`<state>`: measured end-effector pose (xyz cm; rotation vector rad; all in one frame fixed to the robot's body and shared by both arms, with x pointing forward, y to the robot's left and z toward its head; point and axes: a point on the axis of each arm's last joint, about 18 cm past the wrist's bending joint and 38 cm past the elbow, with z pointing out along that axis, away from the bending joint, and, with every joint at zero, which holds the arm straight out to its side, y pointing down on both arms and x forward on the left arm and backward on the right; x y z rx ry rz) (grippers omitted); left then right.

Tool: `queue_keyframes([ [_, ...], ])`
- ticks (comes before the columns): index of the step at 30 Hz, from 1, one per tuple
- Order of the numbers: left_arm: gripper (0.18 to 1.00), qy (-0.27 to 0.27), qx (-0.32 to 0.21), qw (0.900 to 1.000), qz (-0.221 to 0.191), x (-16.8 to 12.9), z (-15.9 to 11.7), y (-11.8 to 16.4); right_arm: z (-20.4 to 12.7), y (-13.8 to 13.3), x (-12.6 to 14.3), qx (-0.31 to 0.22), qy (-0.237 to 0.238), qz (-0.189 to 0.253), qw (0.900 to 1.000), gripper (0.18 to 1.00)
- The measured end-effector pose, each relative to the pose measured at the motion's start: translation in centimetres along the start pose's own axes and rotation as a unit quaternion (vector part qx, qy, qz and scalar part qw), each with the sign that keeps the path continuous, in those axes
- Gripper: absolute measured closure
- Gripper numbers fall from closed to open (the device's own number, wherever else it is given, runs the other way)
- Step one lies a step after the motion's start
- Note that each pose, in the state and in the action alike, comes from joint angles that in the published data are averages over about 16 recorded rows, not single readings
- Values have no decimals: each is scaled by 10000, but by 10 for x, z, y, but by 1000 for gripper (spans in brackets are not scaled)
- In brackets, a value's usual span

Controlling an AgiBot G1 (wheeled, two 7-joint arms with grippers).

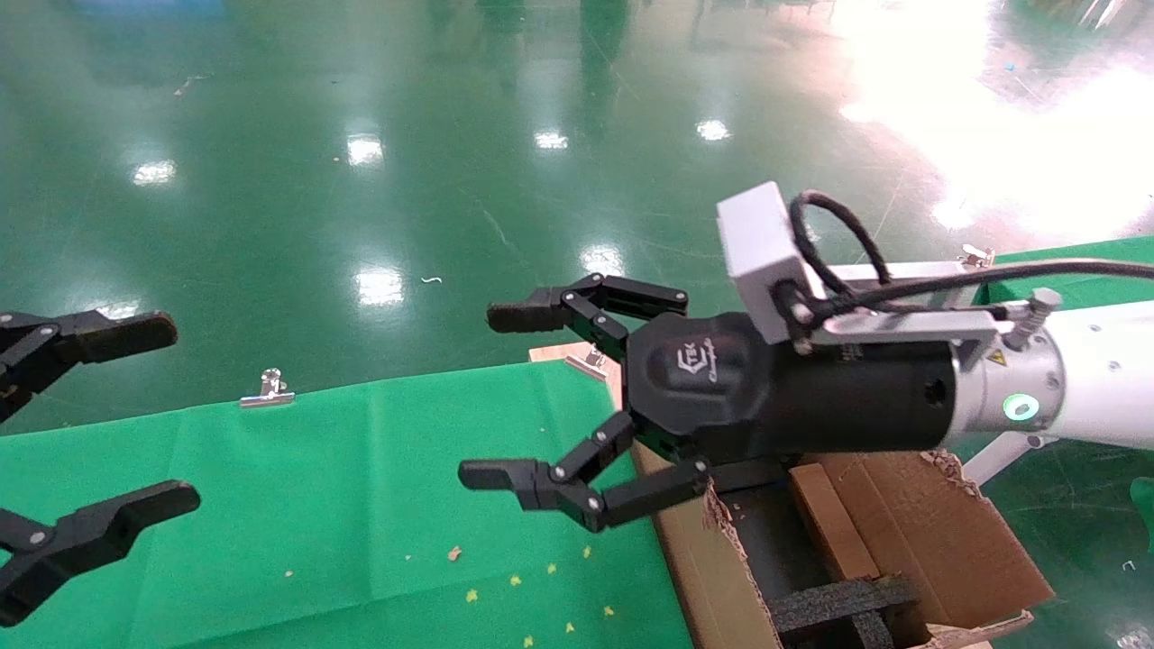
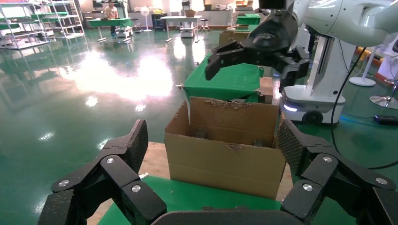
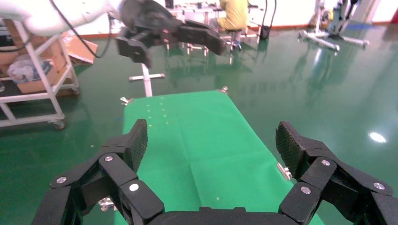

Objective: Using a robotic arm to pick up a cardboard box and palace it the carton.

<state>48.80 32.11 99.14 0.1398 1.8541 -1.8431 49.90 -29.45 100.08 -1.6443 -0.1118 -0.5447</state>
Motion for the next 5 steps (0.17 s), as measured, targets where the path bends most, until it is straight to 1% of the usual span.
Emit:
queue_keyframes([
  [5,184,0,0,10000,0,0,0,0,-2,-1,-5,86,-77,-93,9999,178],
])
